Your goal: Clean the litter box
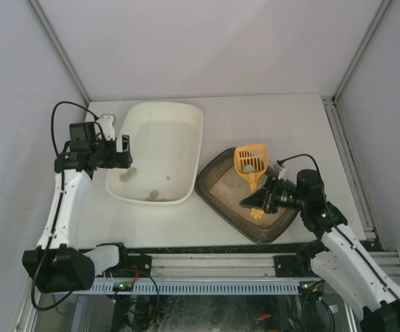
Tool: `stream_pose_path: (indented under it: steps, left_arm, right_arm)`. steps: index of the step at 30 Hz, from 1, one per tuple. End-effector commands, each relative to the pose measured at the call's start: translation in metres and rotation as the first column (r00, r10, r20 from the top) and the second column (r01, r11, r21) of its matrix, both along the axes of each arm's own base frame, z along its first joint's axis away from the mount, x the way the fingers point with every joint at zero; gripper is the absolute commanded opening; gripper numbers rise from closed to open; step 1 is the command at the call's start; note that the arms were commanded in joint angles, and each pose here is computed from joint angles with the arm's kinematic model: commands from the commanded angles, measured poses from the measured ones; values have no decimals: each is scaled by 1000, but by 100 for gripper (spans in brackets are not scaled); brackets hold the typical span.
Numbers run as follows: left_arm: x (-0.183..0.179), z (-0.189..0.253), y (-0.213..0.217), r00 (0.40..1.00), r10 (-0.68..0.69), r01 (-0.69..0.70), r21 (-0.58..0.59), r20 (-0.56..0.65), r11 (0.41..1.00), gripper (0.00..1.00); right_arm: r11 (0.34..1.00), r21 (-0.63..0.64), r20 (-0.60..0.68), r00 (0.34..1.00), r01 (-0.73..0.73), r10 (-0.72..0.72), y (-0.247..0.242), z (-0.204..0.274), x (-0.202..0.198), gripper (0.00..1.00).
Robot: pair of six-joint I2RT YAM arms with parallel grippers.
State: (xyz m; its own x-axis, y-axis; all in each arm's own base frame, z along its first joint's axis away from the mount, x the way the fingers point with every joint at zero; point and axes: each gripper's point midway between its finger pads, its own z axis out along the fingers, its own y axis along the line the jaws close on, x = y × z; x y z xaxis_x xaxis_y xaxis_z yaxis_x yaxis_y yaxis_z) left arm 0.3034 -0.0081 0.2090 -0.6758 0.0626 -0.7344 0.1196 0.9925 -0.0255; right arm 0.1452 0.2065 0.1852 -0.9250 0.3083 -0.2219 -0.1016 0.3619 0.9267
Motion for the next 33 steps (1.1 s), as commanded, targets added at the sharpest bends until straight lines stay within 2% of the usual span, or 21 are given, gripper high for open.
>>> stream_pose_path:
  steps: [1,4,6,10,13,15,17,20,22,24,26,28,30,33]
  left_arm:
    - [8,51,3,999,-9,14,-99,52,995,100]
    - [11,84,14,993,25,-17,-74,116,997,100]
    - [12,102,17,990,28,-18,-70,141,997,100]
    - [14,128,34,991,56,-42,-115,119,992,100]
    - [14,130,43,996,55,-37,-246,65,968,100]
    - [13,122,46,999,42,-36,-291,17,956,100]
    - [11,111,47,999,28,-33,-302,-19,953,100]
    - [7,100,46,999,11,-22,-297,-39,955,100]
    - [5,97,47,999,13,-24,-289,-40,957,100]
    - [6,96,49,999,17,-26,-280,-35,960,100]
    - [6,95,49,999,16,-24,-279,-32,960,100]
    - [6,96,46,1000,1,-8,-291,-24,957,100]
    - [6,100,39,1000,-28,23,-306,-12,952,100]
    - [10,103,31,998,-61,58,-256,-7,965,100]
  right_arm:
    - [986,-158,101,992,-60,76,25,5,20,0]
    - [946,-284,100,977,-155,190,61,4,26,0]
    - [892,-405,89,962,-201,257,83,1,31,0]
    - [731,-647,85,934,-214,348,112,-9,47,0]
    - [607,-774,92,917,-179,387,123,-16,59,0]
    - [525,-840,99,911,-139,400,127,-22,65,0]
    - [412,-908,115,902,-74,416,126,-24,72,0]
    - [172,-984,131,872,55,472,123,-29,79,0]
    - [27,-990,132,848,138,514,121,-29,81,0]
    - [-72,-976,135,824,208,550,122,-27,80,0]
    - [-116,-963,140,816,245,561,122,-26,80,0]
    - [-115,-954,169,817,275,551,121,-21,82,0]
    - [-84,-949,218,822,305,527,115,-9,83,0]
    - [16,-951,281,839,309,466,101,13,79,0]
